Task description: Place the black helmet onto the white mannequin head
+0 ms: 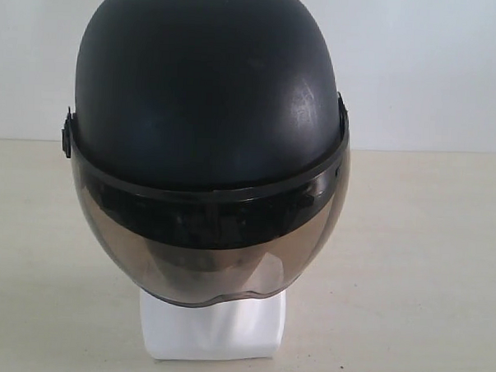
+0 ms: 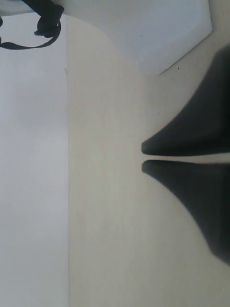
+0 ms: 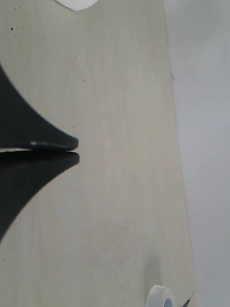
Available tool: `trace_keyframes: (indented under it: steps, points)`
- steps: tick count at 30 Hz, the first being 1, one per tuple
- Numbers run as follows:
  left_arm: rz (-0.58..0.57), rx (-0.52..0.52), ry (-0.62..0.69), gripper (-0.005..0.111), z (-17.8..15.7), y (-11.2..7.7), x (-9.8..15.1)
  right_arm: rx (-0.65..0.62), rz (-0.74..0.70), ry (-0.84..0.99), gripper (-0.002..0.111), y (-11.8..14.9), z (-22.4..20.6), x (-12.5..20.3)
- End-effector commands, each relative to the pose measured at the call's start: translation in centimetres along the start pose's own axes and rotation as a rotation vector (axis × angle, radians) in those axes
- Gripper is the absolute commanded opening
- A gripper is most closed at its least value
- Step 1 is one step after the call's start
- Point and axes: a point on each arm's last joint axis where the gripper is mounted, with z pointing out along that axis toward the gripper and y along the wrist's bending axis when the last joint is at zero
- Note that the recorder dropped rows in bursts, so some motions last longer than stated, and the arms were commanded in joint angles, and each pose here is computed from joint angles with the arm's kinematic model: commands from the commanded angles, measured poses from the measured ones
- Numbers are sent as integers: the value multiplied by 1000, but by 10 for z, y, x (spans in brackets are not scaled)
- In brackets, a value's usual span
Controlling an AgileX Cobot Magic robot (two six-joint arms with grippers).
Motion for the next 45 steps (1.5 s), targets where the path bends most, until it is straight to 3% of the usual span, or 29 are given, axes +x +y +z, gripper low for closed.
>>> trace_keyframes:
  steps: [1, 19, 29, 45]
  points:
    - [-7, 11, 5, 4, 0, -1, 1, 6, 1, -16, 0, 0, 0, -1]
    - [-7, 9, 5, 4, 0, -1, 1, 6, 1, -16, 0, 0, 0, -1]
    - [-27, -88, 2, 4, 0, 5, 1, 6, 1, -16, 0, 0, 0, -1]
    - [-28, -90, 1, 4, 0, 5, 1, 6, 1, -16, 0, 0, 0, -1]
